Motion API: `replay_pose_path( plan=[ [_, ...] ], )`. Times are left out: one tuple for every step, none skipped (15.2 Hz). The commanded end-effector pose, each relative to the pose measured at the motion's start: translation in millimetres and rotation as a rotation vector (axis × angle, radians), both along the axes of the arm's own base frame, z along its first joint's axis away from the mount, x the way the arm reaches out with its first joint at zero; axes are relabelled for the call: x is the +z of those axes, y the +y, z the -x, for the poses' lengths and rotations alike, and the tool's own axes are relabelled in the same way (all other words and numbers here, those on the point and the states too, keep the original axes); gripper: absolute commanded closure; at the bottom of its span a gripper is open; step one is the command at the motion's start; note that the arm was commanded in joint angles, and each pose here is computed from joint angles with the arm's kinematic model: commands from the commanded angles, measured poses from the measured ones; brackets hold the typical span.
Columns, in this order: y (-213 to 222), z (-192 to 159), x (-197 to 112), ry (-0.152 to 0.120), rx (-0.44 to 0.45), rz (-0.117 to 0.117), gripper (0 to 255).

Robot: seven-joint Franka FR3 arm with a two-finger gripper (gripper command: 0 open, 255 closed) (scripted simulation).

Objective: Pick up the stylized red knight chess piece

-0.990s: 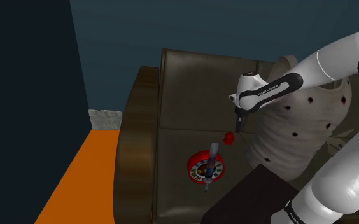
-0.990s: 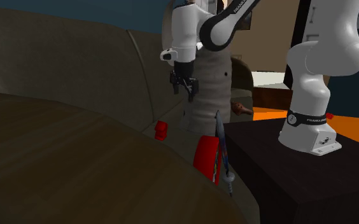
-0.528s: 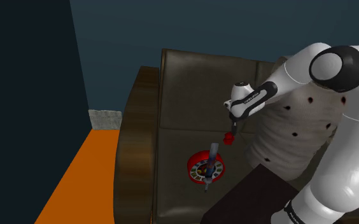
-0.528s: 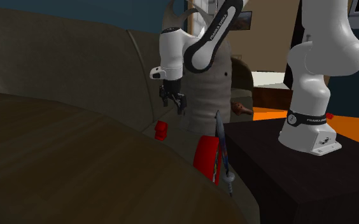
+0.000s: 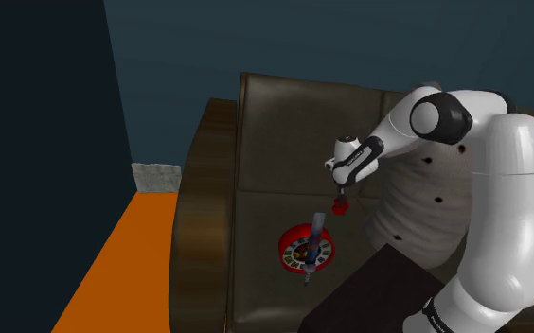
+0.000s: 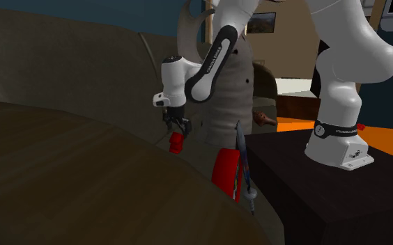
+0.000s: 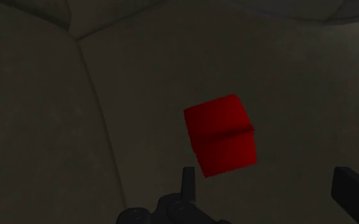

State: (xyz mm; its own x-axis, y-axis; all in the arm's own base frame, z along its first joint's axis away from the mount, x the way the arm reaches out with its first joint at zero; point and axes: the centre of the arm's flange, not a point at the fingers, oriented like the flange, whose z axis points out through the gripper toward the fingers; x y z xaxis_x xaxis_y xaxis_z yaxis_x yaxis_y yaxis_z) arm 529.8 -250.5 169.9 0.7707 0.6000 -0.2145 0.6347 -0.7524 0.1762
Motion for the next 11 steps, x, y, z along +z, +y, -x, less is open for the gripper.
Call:
replay_pose_path(
  plan=[
    [-14,-10,-22,0.008,0.027,0.006,0],
    [-19,-16,-32,0.012,0.04,0.01,0],
    [-21,-18,-35,0.013,0.044,0.011,0],
    [-21,-18,-41,0.013,0.044,0.011,0],
    [-21,-18,-46,0.013,0.044,0.011,0],
    [-21,-18,-51,0.013,0.044,0.011,0],
    [-21,-18,-56,0.013,0.044,0.011,0],
    [-21,-18,-62,0.013,0.044,0.011,0],
    [-21,-18,-67,0.013,0.044,0.011,0],
    [-21,-18,-75,0.013,0.044,0.011,0],
    [-21,-18,-75,0.013,0.044,0.01,0]
  ],
)
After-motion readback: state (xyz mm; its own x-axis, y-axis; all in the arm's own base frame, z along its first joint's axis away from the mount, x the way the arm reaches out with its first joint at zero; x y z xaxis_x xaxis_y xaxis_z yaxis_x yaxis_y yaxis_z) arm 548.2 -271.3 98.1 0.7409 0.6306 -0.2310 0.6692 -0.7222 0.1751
